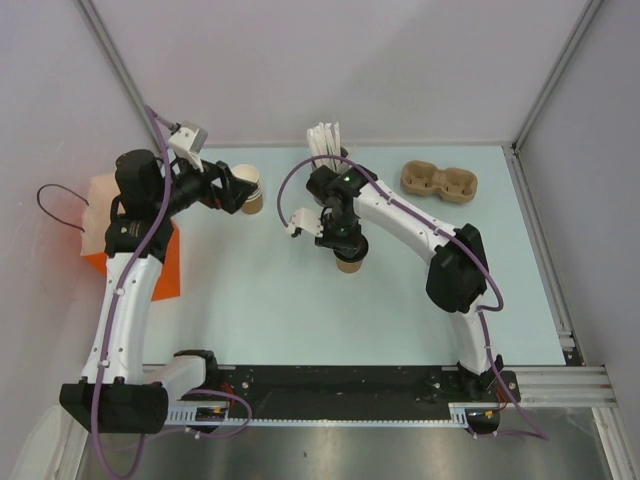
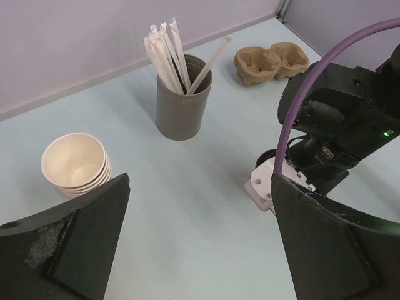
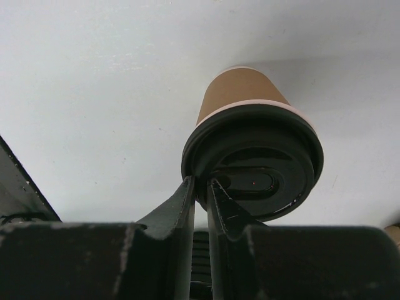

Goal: Pack the takeout coffee

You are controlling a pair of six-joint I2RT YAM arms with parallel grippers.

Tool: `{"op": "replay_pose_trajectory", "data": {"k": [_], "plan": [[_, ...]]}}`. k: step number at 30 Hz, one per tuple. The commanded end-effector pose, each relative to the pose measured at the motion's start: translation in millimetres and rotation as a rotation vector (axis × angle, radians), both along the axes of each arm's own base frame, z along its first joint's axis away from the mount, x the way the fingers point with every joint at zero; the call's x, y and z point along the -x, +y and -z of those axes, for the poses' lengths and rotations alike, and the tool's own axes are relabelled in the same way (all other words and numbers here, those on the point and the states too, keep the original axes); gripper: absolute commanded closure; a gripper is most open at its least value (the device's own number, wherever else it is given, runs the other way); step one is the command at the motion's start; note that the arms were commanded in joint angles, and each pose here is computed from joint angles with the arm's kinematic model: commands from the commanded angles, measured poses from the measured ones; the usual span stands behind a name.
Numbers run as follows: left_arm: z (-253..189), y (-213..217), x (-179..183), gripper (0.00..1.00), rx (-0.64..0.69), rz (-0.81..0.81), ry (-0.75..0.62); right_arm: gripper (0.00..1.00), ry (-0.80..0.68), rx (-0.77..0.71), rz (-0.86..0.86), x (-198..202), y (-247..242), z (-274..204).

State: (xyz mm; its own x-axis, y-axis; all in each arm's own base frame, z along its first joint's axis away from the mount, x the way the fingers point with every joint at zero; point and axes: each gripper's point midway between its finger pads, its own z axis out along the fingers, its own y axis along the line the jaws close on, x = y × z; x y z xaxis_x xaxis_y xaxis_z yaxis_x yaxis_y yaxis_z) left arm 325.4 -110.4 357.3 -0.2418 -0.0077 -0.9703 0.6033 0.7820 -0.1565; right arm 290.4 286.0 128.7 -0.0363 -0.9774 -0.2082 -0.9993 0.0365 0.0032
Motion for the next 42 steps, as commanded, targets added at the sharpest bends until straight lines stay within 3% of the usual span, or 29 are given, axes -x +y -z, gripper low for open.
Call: {"op": "replay_pose_trajectory", "data": {"k": [1, 28, 37, 42], "plan": [[-9.8, -4.4, 2.9, 0.01, 0.016, 0.025, -0.036, 0.83, 0.024, 0.021, -0.009, 7.2, -4.1, -8.5], [-10.2, -5.3, 1.6, 0.01, 0.020, 0.031, -0.034, 0.81, 0.020, 0.012, -0.013, 8.9, 1.4, -7.4], [-9.4, -6.0, 1.6, 0.01, 0.021, 0.035, -0.032, 0.73, -0.015, 0.008, 0.001, 2.0, -1.6, -14.3], [-9.1, -6.2, 1.1, 0.01, 0.022, 0.036, -0.026, 0.64, -0.080, -0.062, 0.035, -11.2, 0.9, -41.1]]}}
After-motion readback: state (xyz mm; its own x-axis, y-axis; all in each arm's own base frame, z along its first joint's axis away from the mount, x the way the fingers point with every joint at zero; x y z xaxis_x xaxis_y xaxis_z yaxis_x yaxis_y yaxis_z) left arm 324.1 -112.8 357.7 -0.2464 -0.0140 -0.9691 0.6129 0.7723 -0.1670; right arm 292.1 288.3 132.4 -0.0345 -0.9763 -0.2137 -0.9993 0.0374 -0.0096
